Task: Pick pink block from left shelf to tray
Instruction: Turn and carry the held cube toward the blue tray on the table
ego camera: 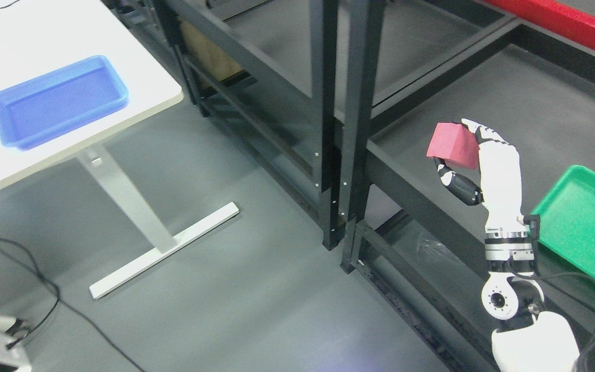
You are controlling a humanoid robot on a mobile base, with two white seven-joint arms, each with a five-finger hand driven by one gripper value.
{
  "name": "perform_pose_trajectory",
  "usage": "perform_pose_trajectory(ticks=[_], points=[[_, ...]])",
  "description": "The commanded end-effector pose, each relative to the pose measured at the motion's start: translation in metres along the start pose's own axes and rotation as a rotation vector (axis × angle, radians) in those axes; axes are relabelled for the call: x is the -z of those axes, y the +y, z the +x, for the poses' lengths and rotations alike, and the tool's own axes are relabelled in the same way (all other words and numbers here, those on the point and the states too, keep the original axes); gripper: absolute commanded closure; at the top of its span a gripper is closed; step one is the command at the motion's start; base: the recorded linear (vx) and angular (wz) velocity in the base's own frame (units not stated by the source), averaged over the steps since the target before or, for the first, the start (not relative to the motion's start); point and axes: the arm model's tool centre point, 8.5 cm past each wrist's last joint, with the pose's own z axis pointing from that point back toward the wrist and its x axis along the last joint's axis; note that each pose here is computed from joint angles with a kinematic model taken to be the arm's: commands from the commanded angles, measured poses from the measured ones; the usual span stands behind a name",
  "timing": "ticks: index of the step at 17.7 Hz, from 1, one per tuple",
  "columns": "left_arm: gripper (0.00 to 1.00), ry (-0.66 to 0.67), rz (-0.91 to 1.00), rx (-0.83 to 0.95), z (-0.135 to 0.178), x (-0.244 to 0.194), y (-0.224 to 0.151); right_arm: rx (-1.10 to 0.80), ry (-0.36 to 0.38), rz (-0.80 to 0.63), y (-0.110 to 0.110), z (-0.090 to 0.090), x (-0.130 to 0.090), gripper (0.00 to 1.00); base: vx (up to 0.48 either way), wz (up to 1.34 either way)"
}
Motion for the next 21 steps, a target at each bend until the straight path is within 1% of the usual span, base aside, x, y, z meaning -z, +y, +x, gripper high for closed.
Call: perform_pose_trajectory(ticks=[1, 5, 10, 21], points=[[0.0, 0.003, 0.015, 0.002, -0.0068, -0.0021, 0.0104, -0.016, 0.019, -0.018, -0.0086, -0.0083, -0.0011, 0.99, -0.199, 0.73], [0.0, 0.003, 0.015, 0.002, -0.0068, -0.0021, 0.0104, -0.017, 0.024, -0.012, -0.0078, -0.0095, -0.0047, 0.99, -0.168, 0.64], [0.0, 0.003, 0.015, 0.002, -0.0068, -0.0021, 0.0104, -0.021, 0.031, -0.014, -0.0088, -0.0096, -0.0042, 0.99, -0.123, 0.52], [0.0, 0.003, 0.015, 0.002, -0.0068, -0.0021, 0.0104, -0.022, 0.031, -0.015, -0.0093, -0.0093, -0.0033, 0.99, -0.028, 0.31]])
